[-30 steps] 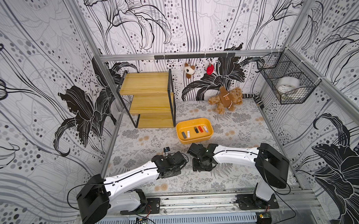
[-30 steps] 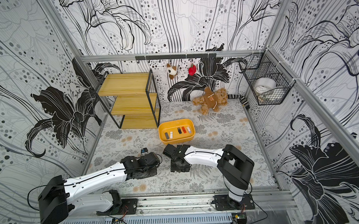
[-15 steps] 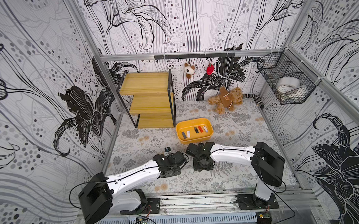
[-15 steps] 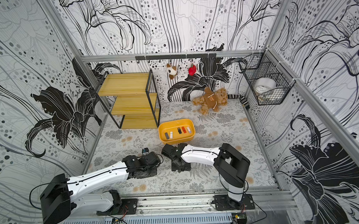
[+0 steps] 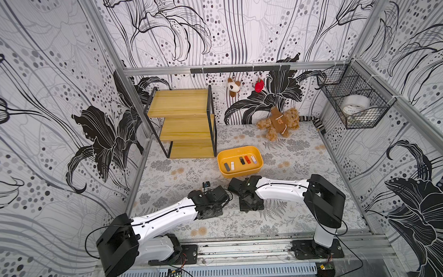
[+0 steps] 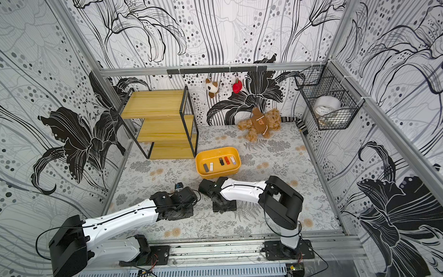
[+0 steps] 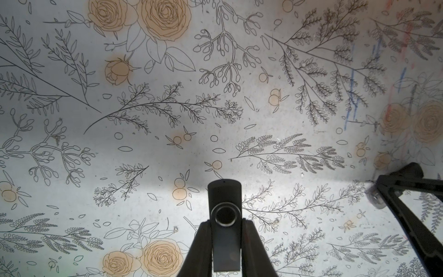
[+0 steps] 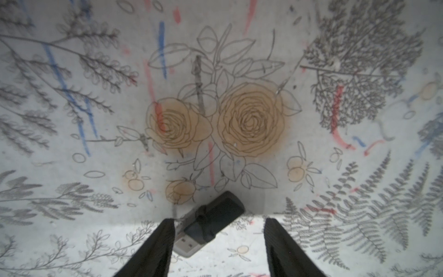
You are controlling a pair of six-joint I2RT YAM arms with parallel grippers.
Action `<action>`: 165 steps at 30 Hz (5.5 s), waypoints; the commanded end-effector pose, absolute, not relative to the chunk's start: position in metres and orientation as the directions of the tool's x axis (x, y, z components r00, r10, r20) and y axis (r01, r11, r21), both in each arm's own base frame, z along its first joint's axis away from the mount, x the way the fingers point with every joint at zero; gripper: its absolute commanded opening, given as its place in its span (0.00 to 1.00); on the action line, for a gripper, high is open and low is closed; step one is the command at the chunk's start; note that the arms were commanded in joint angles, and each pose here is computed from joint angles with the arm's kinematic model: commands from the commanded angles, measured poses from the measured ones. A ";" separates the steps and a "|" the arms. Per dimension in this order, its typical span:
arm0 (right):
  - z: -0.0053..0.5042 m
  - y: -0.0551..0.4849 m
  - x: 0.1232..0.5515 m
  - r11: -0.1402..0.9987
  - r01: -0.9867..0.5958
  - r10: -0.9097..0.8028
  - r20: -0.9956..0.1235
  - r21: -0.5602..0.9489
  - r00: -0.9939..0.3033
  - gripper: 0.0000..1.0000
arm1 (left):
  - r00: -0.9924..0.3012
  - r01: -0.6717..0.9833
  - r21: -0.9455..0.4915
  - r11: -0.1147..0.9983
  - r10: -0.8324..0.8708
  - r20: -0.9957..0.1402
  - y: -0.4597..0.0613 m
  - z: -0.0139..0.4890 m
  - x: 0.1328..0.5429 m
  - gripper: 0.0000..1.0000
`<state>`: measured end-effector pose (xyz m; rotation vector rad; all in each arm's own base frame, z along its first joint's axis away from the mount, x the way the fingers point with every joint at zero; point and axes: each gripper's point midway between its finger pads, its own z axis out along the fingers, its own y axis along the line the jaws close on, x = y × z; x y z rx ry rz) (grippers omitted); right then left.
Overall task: Put the usb flash drive into the storage box
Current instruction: Pick up the USB flash from the center of the board, then place the USB flash in the storage box.
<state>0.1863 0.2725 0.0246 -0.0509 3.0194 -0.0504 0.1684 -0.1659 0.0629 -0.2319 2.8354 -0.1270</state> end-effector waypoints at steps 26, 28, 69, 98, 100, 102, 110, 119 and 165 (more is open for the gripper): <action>0.013 0.274 0.166 0.995 -0.098 -0.097 -0.065 0.021 -0.993 0.00 | -0.940 -0.138 -0.105 0.985 -0.164 -0.301 -0.166 0.073 0.177 0.00; 0.018 0.276 0.167 0.994 -0.100 -0.097 -0.079 0.042 -0.992 0.00 | -0.936 -0.138 -0.106 0.985 -0.165 -0.311 -0.166 0.080 0.182 0.00; 0.067 0.313 0.446 0.971 -0.229 -0.195 -0.330 0.069 -0.924 0.00 | -0.913 -0.206 -0.121 0.971 -0.235 -0.332 -0.129 0.132 0.289 0.00; 0.012 0.278 0.445 0.982 -0.188 -0.186 -0.221 -0.012 -0.957 0.00 | -0.912 -0.212 -0.124 0.969 -0.242 -0.331 -0.128 0.131 0.290 0.00; 0.012 0.278 0.445 0.982 -0.189 -0.187 -0.217 -0.013 -0.958 0.10 | -0.912 -0.209 -0.124 0.970 -0.239 -0.334 -0.129 0.133 0.293 0.00; 0.015 0.278 0.445 0.981 -0.192 -0.189 -0.223 -0.009 -0.956 0.23 | -0.911 -0.205 -0.127 0.971 -0.236 -0.337 -0.132 0.136 0.296 0.00; 0.035 0.279 0.445 0.984 -0.176 -0.162 -0.280 0.025 -0.946 0.38 | -0.899 -0.187 -0.131 0.974 -0.223 -0.376 -0.138 0.158 0.315 0.00; 0.141 0.267 0.444 0.988 -0.133 -0.079 -0.484 0.079 -0.871 0.37 | -0.888 -0.146 -0.147 0.978 -0.196 -0.416 -0.156 0.184 0.347 0.00; 0.215 0.116 0.319 0.991 0.118 0.135 -0.576 0.067 -0.807 0.43 | -0.956 -0.031 -0.171 0.985 -0.079 -0.284 -0.288 0.034 0.449 0.00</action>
